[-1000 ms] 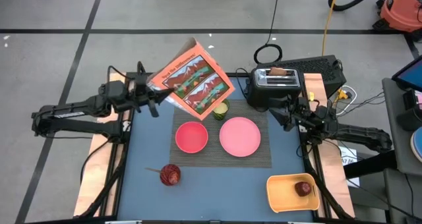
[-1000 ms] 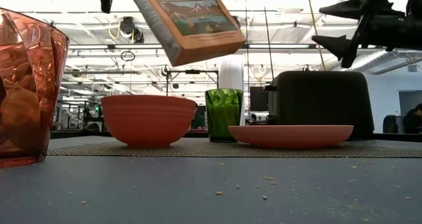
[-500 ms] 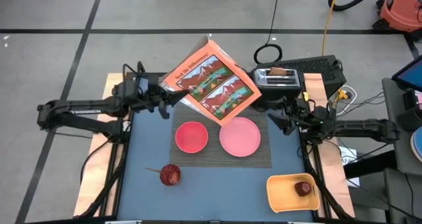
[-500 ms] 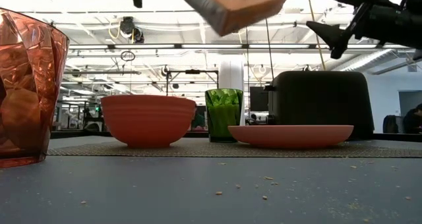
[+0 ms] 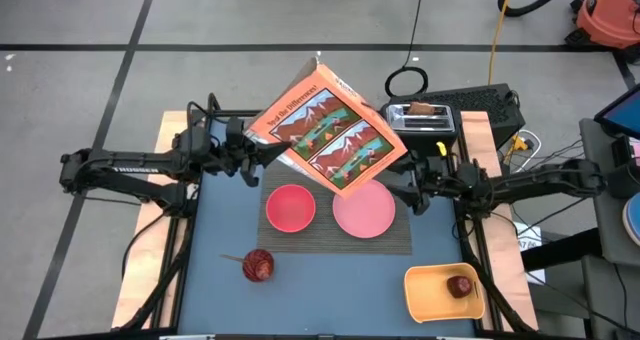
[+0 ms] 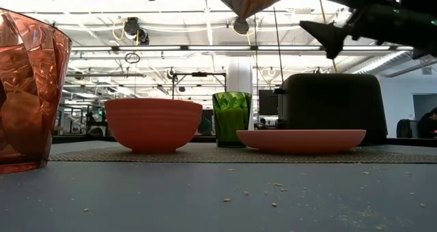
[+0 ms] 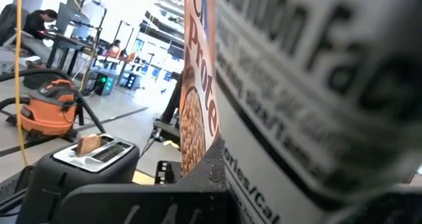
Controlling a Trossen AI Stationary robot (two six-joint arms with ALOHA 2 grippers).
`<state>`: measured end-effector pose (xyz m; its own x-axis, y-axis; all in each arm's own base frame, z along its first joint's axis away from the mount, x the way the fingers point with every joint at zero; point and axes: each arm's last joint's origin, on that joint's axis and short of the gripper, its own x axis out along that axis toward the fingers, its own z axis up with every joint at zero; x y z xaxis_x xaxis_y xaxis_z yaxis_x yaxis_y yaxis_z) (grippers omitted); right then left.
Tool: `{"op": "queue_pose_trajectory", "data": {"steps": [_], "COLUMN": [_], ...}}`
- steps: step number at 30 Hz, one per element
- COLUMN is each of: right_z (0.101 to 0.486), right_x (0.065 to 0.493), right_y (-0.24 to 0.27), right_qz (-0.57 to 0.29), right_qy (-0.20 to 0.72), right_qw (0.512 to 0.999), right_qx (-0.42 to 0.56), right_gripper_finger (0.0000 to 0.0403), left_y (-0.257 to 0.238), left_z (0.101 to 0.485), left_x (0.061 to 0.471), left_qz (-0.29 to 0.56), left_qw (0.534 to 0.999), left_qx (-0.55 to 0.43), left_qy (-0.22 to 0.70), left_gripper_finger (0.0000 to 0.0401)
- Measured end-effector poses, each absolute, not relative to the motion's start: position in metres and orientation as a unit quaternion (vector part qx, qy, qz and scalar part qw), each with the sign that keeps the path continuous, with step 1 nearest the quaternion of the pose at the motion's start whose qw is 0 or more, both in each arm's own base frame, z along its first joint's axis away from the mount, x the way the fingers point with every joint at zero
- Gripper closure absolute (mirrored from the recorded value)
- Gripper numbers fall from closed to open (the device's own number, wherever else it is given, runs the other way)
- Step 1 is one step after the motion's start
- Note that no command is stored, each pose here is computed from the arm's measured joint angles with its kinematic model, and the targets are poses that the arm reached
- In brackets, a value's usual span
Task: Arrange a breakfast setting
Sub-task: Pour the cereal into the red bowl
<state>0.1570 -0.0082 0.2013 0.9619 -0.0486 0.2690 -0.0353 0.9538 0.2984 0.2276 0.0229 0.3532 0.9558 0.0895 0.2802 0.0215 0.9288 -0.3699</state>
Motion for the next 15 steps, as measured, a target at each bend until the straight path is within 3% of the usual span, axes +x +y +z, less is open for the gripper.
{"op": "queue_pose_trajectory", "data": {"steps": [15], "right_z": [0.217], "right_x": [0.202], "right_y": [-0.005], "right_qz": [0.019], "right_qy": [-0.141], "right_qw": [0.982], "right_qx": [0.128], "right_gripper_finger": [0.0076], "left_y": [0.022], "left_z": [0.354], "left_x": [0.227], "left_qz": [0.015], "left_qw": [0.971], "left_qx": [-0.187], "left_qy": [-0.150], "left_gripper_finger": [0.0397]}}
